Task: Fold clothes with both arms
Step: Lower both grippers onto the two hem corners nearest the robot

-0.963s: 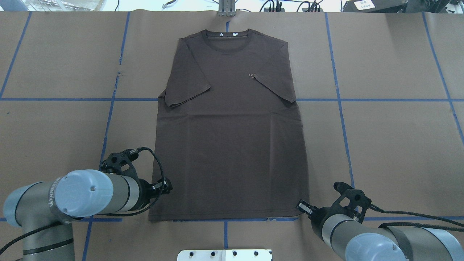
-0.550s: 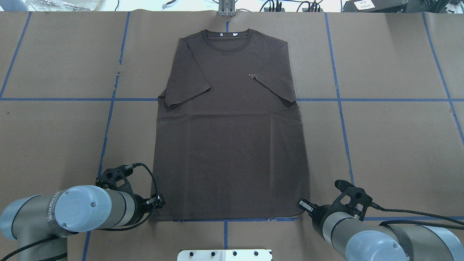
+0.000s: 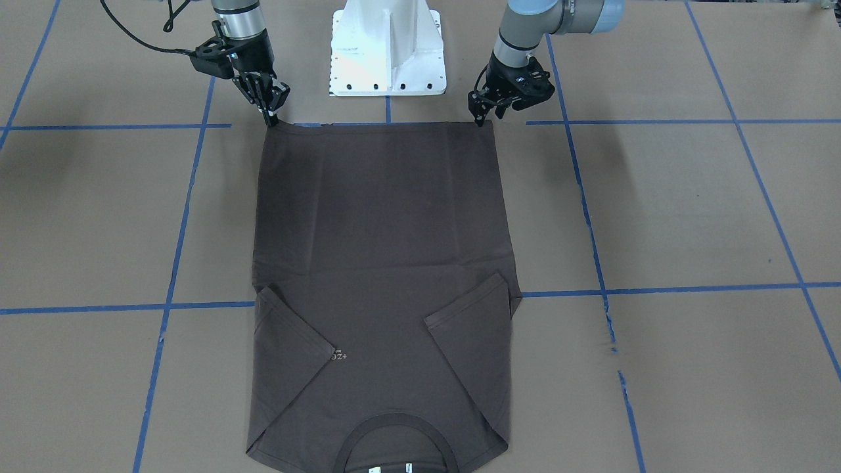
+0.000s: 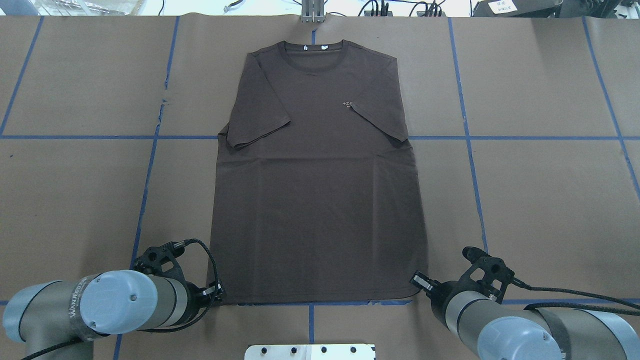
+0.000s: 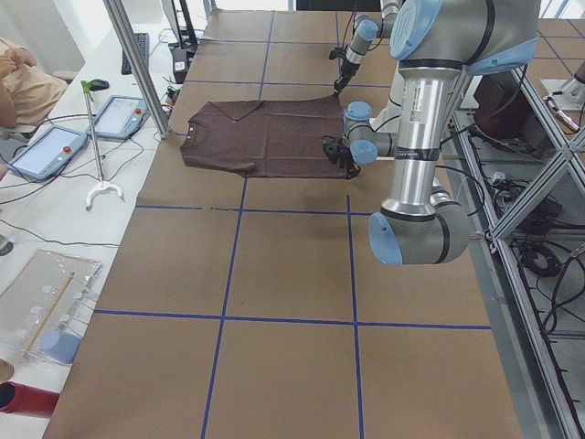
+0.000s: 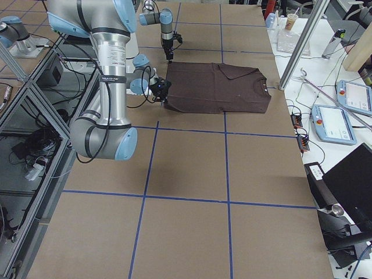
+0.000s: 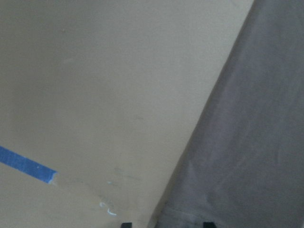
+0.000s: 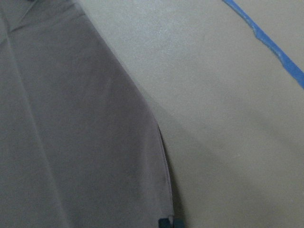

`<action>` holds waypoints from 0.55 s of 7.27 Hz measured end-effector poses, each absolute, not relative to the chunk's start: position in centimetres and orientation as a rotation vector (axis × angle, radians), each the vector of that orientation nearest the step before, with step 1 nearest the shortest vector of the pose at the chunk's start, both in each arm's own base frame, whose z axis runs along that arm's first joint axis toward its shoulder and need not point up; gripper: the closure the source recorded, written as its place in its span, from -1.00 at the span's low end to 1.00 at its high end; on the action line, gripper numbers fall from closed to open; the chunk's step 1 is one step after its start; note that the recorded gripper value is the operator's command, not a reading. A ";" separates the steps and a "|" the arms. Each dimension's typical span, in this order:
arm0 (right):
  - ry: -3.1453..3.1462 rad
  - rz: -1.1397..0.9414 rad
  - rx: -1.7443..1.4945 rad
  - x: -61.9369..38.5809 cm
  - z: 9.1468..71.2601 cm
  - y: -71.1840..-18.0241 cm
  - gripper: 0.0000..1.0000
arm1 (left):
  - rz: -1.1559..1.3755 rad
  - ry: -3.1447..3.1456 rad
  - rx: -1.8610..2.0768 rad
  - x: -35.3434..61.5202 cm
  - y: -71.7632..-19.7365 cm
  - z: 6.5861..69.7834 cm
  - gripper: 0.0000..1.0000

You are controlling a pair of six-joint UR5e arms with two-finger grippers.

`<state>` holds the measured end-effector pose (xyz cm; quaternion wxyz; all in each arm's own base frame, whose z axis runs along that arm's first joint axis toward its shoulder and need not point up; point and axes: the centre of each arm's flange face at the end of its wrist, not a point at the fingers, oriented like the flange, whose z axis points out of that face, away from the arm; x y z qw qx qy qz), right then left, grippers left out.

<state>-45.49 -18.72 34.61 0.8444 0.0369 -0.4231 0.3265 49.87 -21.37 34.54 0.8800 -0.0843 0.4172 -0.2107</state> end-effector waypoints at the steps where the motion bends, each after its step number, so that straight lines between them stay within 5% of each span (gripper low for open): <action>1: -0.892 0.689 0.078 -45.5 34.6 -18.7 1.00 | -0.440 0.866 -0.175 49.9 -21.4 34.7 -0.15; 4: -0.889 0.690 0.080 -45.4 34.8 -18.8 1.00 | -0.434 0.860 -0.176 50.2 -21.1 34.9 -0.05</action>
